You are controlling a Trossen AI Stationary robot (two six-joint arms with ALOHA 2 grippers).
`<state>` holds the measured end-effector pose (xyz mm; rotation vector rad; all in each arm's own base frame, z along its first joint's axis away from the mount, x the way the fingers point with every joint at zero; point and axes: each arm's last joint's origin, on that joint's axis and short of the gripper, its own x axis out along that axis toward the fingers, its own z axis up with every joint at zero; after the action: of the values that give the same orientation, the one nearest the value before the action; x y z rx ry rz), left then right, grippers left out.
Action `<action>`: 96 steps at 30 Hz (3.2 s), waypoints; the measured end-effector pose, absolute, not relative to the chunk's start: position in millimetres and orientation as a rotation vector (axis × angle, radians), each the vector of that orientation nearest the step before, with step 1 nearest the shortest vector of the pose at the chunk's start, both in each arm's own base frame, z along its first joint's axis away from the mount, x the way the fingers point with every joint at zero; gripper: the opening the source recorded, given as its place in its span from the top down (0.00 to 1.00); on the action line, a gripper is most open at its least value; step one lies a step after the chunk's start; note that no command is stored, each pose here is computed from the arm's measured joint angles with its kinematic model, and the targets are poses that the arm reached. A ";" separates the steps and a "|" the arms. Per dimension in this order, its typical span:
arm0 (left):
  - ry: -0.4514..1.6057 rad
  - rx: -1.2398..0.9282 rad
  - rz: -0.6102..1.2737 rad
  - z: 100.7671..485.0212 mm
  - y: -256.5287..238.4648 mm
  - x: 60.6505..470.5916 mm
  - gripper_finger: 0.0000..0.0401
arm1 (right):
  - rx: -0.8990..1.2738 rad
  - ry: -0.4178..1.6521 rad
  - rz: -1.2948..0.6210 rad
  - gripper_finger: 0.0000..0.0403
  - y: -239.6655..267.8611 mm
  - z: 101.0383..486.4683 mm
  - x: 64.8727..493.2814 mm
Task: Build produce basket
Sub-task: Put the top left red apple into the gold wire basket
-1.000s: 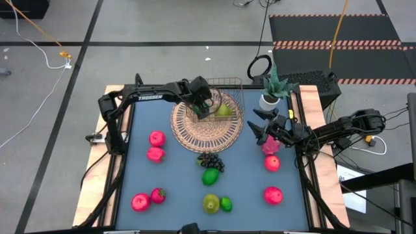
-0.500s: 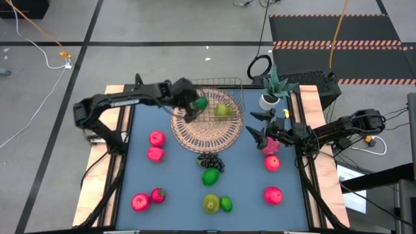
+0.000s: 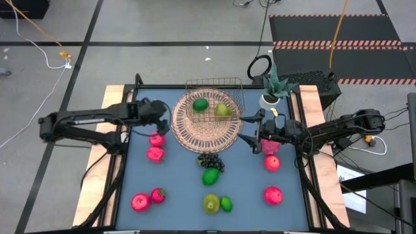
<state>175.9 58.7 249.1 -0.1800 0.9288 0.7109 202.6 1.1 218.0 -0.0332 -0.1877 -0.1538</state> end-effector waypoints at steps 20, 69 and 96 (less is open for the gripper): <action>0.974 -0.515 0.589 197.0 68.6 161.9 0.07 | -0.007 -0.106 -0.157 0.20 0.0 213.7 206.2; 1.237 -0.855 0.738 211.8 78.2 175.7 0.09 | 0.199 -0.009 -0.610 0.20 -30.9 197.0 201.5; 1.290 -0.941 0.713 211.3 65.1 176.1 0.09 | 0.361 0.000 -0.762 0.20 -75.4 176.4 202.4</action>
<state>176.1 65.1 211.3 -0.9412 1.2898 0.7129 202.4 -75.4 176.4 0.3608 0.0001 -0.7617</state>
